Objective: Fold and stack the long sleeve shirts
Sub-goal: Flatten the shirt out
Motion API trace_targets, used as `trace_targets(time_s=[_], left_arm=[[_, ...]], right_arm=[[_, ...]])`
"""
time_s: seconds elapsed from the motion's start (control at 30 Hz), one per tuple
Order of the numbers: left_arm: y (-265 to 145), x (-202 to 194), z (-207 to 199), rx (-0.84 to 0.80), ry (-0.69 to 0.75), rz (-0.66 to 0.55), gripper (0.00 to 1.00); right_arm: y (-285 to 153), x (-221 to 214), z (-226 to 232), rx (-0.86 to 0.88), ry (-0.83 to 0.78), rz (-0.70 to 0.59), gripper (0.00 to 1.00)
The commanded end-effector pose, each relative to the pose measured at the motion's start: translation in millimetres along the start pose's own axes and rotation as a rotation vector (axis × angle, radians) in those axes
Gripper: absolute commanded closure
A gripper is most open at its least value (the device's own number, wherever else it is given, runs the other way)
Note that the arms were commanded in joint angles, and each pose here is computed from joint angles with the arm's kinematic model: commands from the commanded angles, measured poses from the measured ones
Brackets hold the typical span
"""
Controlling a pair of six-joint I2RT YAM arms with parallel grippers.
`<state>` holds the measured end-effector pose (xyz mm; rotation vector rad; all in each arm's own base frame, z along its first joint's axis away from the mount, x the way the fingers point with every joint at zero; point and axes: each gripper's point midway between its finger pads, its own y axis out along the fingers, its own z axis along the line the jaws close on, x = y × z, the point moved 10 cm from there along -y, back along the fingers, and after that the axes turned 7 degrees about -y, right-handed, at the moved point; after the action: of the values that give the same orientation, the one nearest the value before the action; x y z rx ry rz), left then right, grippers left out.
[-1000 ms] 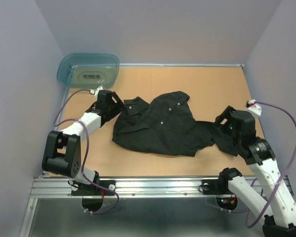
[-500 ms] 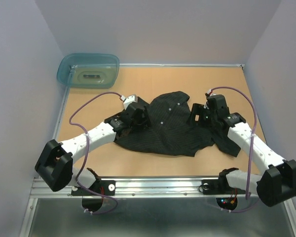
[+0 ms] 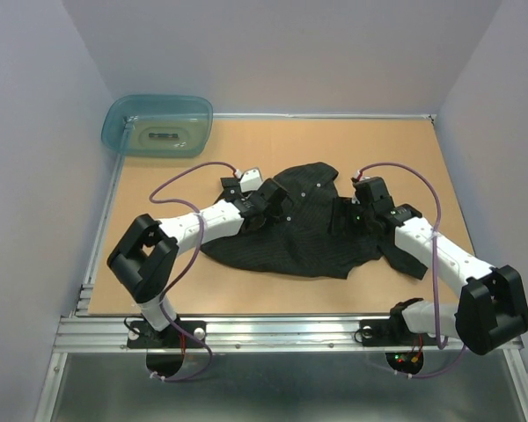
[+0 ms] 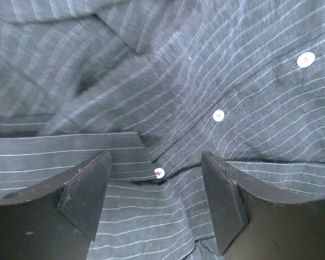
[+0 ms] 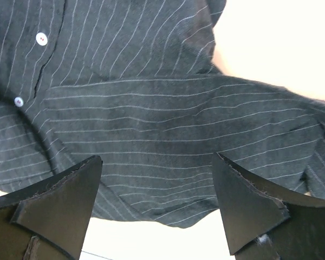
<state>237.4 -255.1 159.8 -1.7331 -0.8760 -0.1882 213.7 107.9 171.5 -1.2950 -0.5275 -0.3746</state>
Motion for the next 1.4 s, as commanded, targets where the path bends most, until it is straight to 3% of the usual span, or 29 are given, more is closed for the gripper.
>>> trace_targets(time_s=[0.0,0.4,0.6,0.77,0.87,1.03,1.17,1.37], left_arm=[[2.5,-8.3,-6.0,0.062,0.019,-0.011,0.22],[9.9,-32.0,5.4,0.174,0.096,0.049,0.35],[10.3,-32.4,12.0,0.197,0.113,0.034,0.54],[4.5,-26.0,11.4,0.185,0.117,-0.001,0.79],[-8.4,-16.6,14.1,0.184,0.119,-0.047,0.85],[-42.2,5.2,21.9,0.128,0.105,-0.138,0.87],[-58.1,9.8,34.9,0.091,0.110,-0.162,0.87],[-76.9,16.8,46.1,0.030,0.104,-0.199,0.87]], right_arm=[[1.0,1.0,-3.4,-0.031,-0.027,-0.059,0.13],[1.9,-1.9,-4.5,-0.036,-0.029,-0.060,0.13],[8.1,-5.1,9.1,0.063,-0.086,-0.031,0.13],[11.6,-6.0,18.2,0.058,-0.109,-0.024,0.13],[9.9,-3.6,15.3,0.011,-0.092,-0.051,0.14],[2.1,2.5,0.1,-0.200,-0.013,-0.149,0.21],[-6.3,10.5,-12.2,-0.284,0.099,-0.210,0.21],[-14.1,23.1,-31.2,-0.396,0.272,-0.298,0.00]])
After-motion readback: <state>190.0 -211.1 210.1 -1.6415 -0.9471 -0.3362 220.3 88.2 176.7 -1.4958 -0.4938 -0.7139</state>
